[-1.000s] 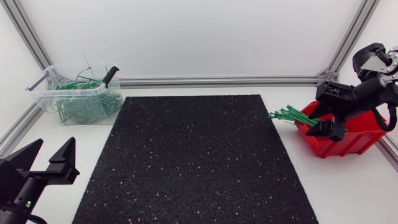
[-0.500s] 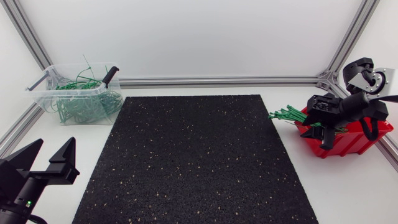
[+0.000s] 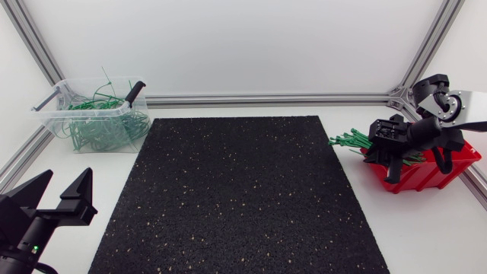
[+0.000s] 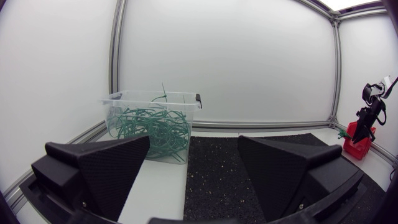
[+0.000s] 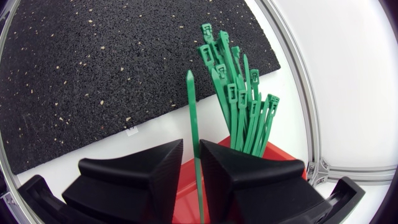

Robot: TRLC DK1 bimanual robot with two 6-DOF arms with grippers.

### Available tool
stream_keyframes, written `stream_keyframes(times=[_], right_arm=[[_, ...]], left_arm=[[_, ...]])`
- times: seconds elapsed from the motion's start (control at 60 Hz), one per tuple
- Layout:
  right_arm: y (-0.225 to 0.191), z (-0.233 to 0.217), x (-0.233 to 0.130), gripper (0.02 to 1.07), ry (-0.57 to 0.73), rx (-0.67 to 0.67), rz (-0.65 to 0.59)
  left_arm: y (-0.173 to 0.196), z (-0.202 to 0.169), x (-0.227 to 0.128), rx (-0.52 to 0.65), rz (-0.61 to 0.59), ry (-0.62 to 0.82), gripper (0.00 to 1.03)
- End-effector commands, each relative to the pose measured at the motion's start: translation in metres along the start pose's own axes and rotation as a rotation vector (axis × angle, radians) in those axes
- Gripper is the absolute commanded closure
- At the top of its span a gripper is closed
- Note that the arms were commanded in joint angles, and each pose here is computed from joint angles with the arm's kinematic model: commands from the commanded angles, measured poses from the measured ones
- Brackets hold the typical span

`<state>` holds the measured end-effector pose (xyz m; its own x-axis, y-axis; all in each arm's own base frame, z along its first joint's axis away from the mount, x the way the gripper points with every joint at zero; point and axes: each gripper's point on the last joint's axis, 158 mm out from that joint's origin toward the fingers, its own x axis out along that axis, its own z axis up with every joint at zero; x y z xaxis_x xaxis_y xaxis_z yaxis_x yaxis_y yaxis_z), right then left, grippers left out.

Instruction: Take a green cable tie from the red box, thread the tail through the head to close it, then place it in the transparent bin on the left.

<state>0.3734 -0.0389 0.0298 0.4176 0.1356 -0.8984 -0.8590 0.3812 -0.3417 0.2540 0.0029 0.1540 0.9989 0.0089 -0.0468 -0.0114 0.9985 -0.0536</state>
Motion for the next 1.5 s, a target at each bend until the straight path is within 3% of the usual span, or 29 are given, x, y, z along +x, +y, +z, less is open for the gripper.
stream_keyframes(times=[0.0, 0.367, 0.617, 0.833, 1.15, 1.483], right_arm=[[0.008, 0.000, 0.004, 0.99, 0.004, -0.004, 0.023], [-0.007, 0.016, -0.033, 1.01, -0.064, -0.002, -0.091], [-0.007, 0.040, -0.084, 1.01, -0.154, -0.013, -0.208], [-0.014, 0.079, -0.146, 1.01, -0.329, 0.027, -0.306], [-0.011, 0.129, -0.223, 1.01, -0.583, 0.188, -0.286], [0.004, 0.155, -0.275, 1.01, -0.705, 0.341, -0.225]], left_arm=[[-0.002, -0.023, 0.001, -0.010, -0.010, 0.055, 0.05], [-0.001, -0.024, 0.001, -0.010, -0.009, 0.057, 0.05], [-0.002, -0.024, 0.001, -0.010, -0.010, 0.057, 0.05], [-0.002, -0.024, 0.001, -0.010, -0.010, 0.057, 0.05], [-0.002, -0.024, 0.001, -0.010, -0.012, 0.059, 0.05], [-0.002, -0.024, 0.001, -0.010, -0.012, 0.059, 0.05]])
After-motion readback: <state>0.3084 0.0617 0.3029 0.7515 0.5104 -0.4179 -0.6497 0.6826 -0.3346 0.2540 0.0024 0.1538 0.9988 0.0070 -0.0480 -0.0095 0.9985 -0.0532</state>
